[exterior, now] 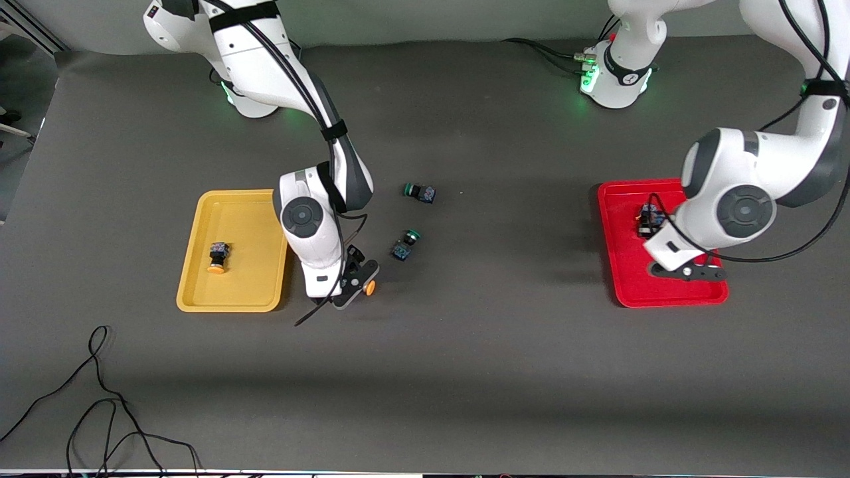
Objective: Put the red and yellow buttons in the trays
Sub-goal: 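Grasp the second orange button with the right gripper while the left gripper places red, then carry the orange button to the yellow tray while the left gripper withdraws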
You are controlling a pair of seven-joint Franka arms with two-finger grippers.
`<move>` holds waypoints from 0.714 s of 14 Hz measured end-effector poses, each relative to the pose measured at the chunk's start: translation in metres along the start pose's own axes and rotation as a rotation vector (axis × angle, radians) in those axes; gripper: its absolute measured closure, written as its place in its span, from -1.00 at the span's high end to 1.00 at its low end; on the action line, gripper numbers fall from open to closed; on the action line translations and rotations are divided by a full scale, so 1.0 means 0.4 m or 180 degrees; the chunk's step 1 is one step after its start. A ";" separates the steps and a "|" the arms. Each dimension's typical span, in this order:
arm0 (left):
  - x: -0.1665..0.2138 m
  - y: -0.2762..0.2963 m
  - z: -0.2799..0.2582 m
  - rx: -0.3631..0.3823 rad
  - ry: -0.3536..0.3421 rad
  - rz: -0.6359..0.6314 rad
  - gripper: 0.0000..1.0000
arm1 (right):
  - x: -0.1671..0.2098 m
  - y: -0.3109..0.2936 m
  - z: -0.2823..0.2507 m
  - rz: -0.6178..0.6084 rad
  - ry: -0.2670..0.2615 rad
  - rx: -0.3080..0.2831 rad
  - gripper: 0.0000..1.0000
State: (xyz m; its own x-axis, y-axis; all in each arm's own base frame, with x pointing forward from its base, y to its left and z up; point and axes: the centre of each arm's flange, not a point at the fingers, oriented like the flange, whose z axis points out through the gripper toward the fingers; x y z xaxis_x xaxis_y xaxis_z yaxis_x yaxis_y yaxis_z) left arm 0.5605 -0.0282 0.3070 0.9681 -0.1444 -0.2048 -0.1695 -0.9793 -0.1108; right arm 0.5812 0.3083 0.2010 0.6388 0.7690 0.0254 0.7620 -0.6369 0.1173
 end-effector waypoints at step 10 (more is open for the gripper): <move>-0.050 -0.109 0.265 -0.0136 0.0343 0.0166 -0.01 | 0.002 -0.024 0.050 -0.0038 0.0002 -0.0026 -0.30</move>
State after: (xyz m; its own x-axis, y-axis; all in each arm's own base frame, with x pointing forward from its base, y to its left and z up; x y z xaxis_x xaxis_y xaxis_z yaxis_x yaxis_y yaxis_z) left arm 0.5290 0.0325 0.2127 0.9728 -0.2075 -0.1034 -0.2144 -0.9749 -0.0607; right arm 0.5766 0.3139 0.1799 0.6296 0.7765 0.0245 0.7686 -0.6272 0.1258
